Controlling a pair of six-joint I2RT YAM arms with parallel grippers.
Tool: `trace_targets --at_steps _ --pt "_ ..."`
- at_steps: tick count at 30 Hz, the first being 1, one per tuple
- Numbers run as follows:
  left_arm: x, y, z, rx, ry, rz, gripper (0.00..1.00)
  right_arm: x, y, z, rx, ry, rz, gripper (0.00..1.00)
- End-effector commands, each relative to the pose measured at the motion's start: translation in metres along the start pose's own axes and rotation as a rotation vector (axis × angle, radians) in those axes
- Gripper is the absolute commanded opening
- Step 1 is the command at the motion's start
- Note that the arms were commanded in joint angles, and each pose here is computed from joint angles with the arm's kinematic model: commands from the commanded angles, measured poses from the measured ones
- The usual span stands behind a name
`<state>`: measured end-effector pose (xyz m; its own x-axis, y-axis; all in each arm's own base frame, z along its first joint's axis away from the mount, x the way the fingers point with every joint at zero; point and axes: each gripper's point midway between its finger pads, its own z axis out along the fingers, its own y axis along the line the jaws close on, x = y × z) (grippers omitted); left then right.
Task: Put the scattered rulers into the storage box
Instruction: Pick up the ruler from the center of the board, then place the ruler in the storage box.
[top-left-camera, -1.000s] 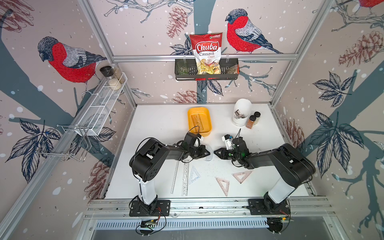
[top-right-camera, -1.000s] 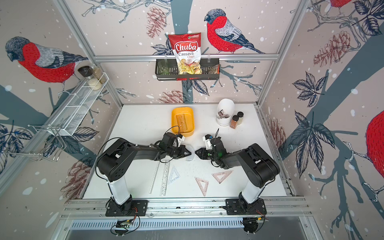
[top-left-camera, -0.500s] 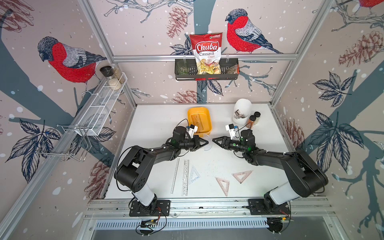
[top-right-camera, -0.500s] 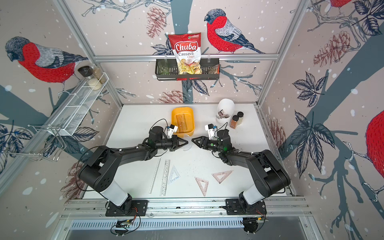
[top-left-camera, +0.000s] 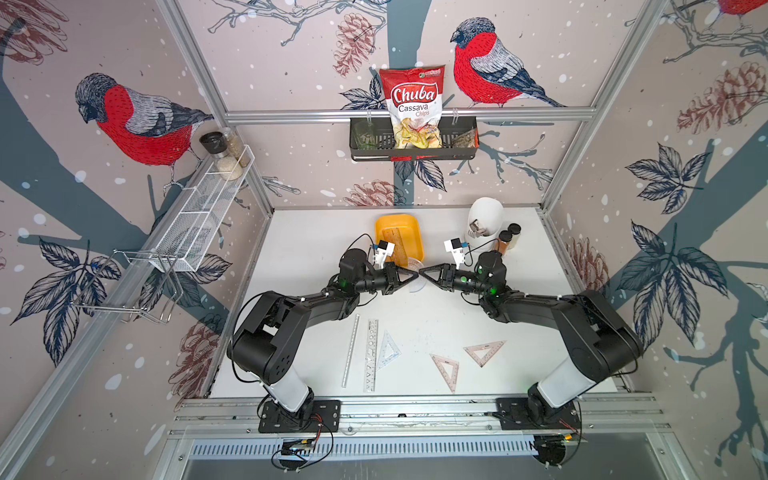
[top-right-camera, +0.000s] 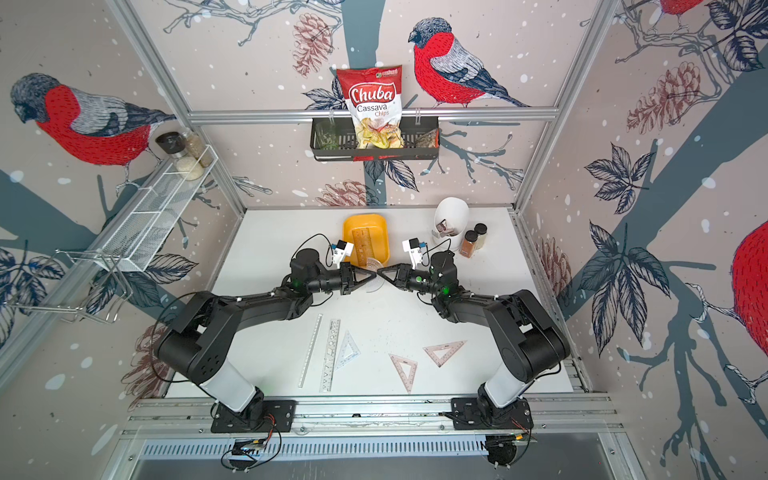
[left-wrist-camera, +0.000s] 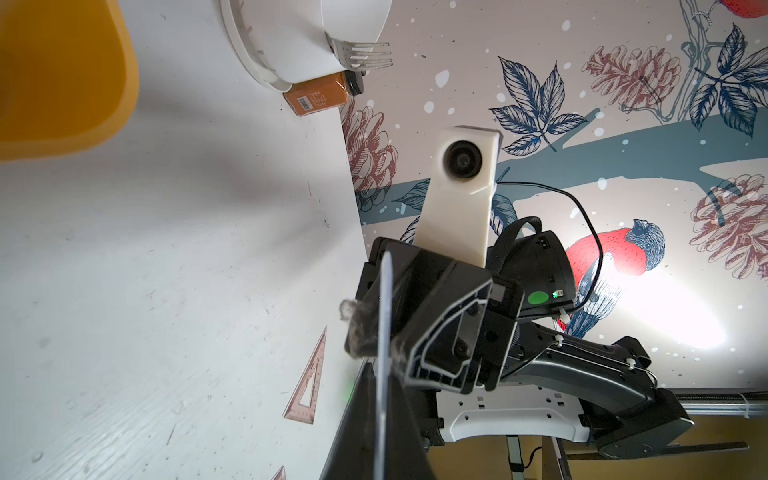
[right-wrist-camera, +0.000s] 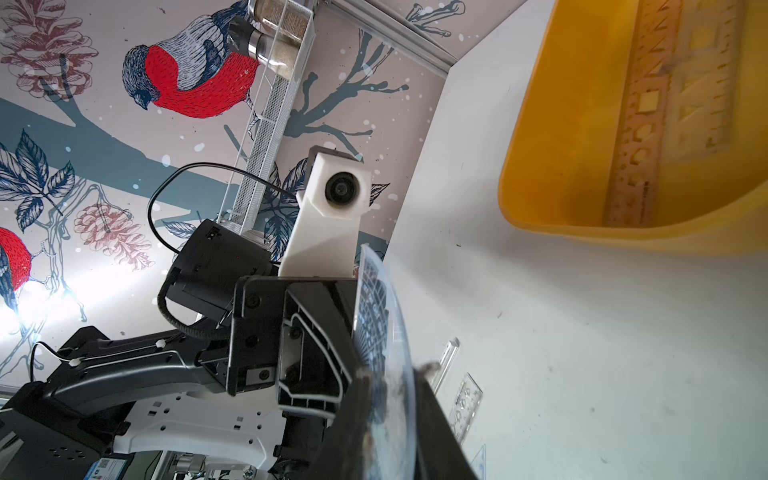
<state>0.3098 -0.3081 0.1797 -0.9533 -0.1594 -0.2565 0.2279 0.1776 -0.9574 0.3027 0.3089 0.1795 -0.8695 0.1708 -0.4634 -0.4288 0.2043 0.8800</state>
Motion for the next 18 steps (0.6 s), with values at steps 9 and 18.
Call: trace_targets --at_steps 9,18 --pt "-0.015 0.018 -0.017 -0.132 -0.043 0.044 0.44 -0.032 -0.014 0.017 0.089 0.034 -0.083 0.0" --pt "-0.056 0.059 -0.084 -0.614 -0.158 0.152 0.72 -0.094 -0.088 0.07 0.367 0.065 -0.192 0.0"
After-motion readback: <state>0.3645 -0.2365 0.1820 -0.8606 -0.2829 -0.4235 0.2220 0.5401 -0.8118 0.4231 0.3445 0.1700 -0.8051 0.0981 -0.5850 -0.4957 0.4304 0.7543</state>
